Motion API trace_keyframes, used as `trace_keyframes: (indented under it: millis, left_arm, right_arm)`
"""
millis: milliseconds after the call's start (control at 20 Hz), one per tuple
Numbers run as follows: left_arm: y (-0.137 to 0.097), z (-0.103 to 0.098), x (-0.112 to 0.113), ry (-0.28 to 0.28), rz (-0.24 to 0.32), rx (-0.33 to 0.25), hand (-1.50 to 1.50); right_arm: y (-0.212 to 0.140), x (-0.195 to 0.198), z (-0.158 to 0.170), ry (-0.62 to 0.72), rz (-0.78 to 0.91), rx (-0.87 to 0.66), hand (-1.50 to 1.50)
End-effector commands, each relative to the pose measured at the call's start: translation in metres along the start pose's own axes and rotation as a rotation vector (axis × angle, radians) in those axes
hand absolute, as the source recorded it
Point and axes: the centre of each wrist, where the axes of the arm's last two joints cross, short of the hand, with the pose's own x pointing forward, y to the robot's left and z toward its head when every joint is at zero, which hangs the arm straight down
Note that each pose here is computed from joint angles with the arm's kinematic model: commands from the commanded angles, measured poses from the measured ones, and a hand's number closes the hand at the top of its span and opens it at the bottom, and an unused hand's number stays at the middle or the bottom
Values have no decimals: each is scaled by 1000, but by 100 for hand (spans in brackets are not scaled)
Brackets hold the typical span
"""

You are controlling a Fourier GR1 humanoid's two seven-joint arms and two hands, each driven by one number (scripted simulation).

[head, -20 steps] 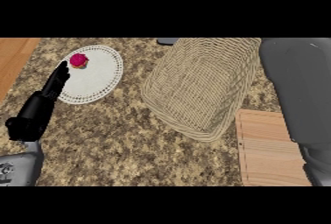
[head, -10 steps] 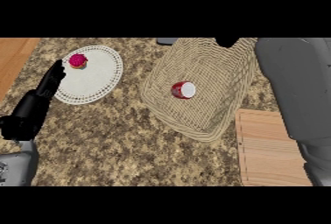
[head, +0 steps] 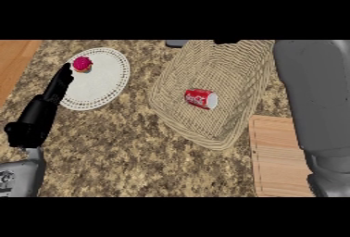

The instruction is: Pick the can from the cutting board and place it in the basket

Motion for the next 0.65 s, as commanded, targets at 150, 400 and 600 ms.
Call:
trace_keyframes:
  millis: [150,400,600]
  left_arm:
    - [-12,-2,-3,-6,-12,6,0]
    - [17,11,-1,0,-15,17,0]
    - [6,13,-14,19,-7,29,0]
  right_arm:
    - [-46,-20,0,66,-346,-311,-150]
    - [-79,-80,-3,139,-438,-451,-150]
    - [-115,-127,16,153,-493,-579,-150]
